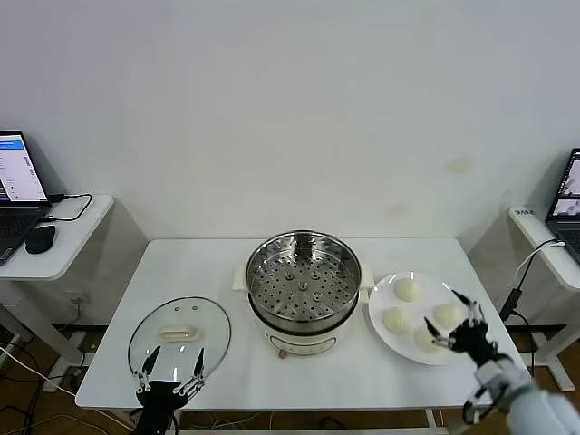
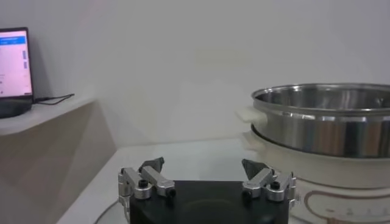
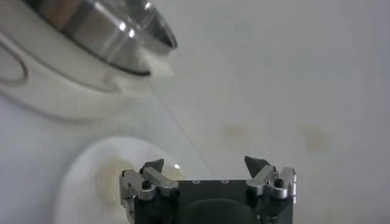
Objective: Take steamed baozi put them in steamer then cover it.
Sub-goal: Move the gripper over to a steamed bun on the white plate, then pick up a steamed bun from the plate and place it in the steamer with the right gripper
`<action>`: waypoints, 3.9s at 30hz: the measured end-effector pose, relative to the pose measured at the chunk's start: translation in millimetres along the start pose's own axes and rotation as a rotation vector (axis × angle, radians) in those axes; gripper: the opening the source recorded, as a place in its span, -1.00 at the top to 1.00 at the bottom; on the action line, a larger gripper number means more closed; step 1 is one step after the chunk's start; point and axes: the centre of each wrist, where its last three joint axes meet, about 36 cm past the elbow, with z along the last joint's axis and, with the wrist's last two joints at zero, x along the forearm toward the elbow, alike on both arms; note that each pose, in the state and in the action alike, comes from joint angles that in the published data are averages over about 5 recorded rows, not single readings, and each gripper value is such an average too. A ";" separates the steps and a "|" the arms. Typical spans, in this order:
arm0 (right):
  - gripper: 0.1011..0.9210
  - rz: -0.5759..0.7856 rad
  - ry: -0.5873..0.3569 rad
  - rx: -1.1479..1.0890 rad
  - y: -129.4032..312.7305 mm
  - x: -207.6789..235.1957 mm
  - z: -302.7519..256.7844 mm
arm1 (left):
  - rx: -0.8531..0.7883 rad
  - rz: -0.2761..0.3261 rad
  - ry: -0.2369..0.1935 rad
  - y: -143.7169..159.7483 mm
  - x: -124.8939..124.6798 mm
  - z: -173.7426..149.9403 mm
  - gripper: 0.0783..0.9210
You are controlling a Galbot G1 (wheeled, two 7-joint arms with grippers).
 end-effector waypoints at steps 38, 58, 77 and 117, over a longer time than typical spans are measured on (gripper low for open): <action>-0.76 -0.695 0.188 0.292 -118.5 -210.0 -18.3 | -0.117 -0.018 -0.001 26.3 -7.6 -18.0 -0.77; -0.61 -0.747 0.267 0.338 -94.1 -257.2 -30.2 | -0.126 -0.033 0.001 32.0 -3.6 -20.5 -0.77; -0.23 -0.740 0.274 0.342 -89.9 -265.4 -31.7 | -0.126 -0.033 -0.004 31.9 -5.3 -20.8 -0.77; -0.20 -0.639 -0.204 0.508 -237.9 -162.8 -224.0 | -0.111 0.004 -0.038 27.8 -9.6 -30.3 -0.77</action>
